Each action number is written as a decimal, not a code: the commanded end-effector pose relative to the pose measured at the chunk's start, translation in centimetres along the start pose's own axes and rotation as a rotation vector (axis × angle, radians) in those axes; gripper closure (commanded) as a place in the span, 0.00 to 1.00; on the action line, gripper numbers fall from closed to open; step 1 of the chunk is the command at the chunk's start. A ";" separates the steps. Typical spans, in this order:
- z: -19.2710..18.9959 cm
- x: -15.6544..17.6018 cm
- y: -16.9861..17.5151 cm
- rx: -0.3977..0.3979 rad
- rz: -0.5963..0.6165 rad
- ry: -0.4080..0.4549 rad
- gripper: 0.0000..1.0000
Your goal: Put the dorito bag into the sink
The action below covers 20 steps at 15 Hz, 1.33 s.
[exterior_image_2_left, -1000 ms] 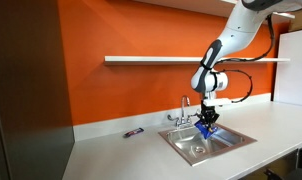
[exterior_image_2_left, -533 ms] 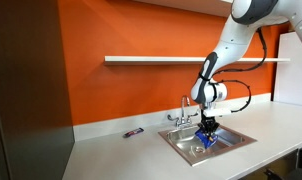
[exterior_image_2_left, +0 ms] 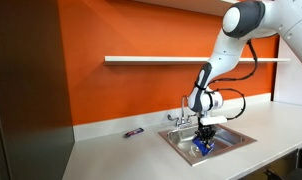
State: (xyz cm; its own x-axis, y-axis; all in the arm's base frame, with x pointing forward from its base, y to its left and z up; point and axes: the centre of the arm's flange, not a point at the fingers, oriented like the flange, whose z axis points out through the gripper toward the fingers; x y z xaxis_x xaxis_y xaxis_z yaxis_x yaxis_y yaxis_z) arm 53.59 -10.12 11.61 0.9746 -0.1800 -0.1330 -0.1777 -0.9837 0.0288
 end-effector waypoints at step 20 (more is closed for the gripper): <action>5.1 1.7 0.1 0.010 -0.010 -0.044 1.00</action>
State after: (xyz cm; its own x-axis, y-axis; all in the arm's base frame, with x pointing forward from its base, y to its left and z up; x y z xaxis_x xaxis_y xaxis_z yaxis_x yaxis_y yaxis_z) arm 54.14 -10.28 6.68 0.9676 -0.1758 -0.1814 -0.1719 -0.9844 0.0369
